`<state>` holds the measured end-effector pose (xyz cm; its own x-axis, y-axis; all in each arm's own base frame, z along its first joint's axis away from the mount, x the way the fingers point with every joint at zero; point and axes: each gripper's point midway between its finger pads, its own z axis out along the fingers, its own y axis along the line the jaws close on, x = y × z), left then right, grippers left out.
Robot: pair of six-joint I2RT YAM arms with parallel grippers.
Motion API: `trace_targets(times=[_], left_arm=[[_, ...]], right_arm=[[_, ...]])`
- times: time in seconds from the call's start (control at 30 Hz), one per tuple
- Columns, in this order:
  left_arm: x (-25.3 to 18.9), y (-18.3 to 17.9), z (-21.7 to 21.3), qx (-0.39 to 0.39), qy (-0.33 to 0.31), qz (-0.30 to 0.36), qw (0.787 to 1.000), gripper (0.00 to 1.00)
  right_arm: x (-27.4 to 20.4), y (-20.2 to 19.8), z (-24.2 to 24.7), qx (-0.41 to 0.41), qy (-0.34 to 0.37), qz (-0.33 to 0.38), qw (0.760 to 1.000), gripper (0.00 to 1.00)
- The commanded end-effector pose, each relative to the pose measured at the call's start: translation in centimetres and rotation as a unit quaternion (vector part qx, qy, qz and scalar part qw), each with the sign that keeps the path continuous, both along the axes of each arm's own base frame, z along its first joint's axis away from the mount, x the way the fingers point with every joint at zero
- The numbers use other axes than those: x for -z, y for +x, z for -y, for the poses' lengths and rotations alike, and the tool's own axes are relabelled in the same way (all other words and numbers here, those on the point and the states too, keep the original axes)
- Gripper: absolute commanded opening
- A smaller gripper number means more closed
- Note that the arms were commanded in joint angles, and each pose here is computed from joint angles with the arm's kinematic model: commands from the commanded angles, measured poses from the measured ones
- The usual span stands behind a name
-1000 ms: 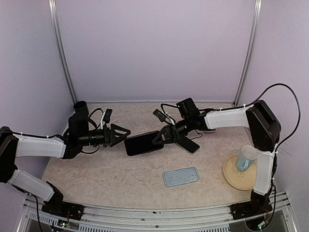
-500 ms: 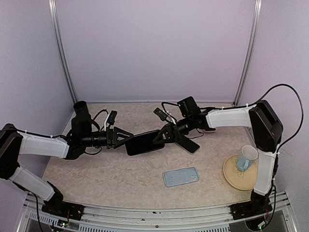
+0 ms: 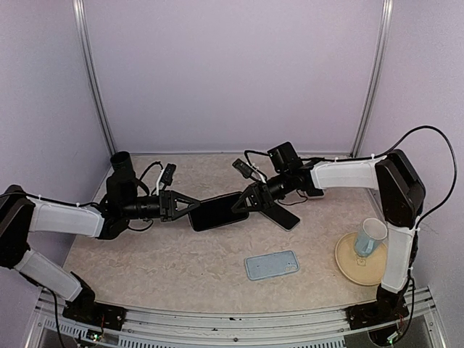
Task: Put the phone into the phone case
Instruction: Press the phone with the phone case.
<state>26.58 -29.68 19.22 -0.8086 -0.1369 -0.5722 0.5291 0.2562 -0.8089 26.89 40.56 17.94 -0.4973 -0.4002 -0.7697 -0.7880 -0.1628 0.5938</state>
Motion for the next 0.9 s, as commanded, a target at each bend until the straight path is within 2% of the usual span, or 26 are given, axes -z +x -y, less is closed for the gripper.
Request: trace_targets(times=[0.0, 0.2, 0.33, 0.63, 0.7, 0.77, 0.87], left_arm=[[-1.5, -0.3, 0.8, 0.022, -0.018, 0.015, 0.999, 0.16], [-1.5, -0.1, 0.9, 0.016, -0.015, 0.016, 1.0, 0.0], [-0.9, 1.0, 0.4, -0.02, 0.01, 0.02, 1.0, 0.0], [-1.0, 1.9, -0.4, -0.075, 0.06, 0.061, 0.994, 0.0], [-1.1, 1.8, -0.4, -0.073, 0.057, 0.061, 0.994, 0.09], [-1.1, 1.7, -0.4, -0.072, 0.054, 0.058, 0.994, 0.26], [-1.3, 1.6, -0.4, -0.071, 0.045, 0.055, 0.995, 0.44]], right_arm=[[-1.5, 1.7, 0.0, 0.02, 0.008, 0.045, 0.999, 0.0], [-1.1, 1.9, -0.2, 0.022, 0.002, 0.039, 0.999, 0.0], [-1.1, 2.3, -0.3, 0.029, -0.003, 0.038, 0.999, 0.0], [-0.9, 3.4, -0.7, 0.051, -0.018, -0.021, 0.998, 0.0], [-1.1, 3.4, -0.7, 0.052, -0.016, -0.02, 0.998, 0.0], [-1.4, 3.4, -0.6, 0.054, -0.012, -0.012, 0.998, 0.0], [-2.5, 3.2, -0.4, 0.056, -0.001, 0.007, 0.998, 0.0]])
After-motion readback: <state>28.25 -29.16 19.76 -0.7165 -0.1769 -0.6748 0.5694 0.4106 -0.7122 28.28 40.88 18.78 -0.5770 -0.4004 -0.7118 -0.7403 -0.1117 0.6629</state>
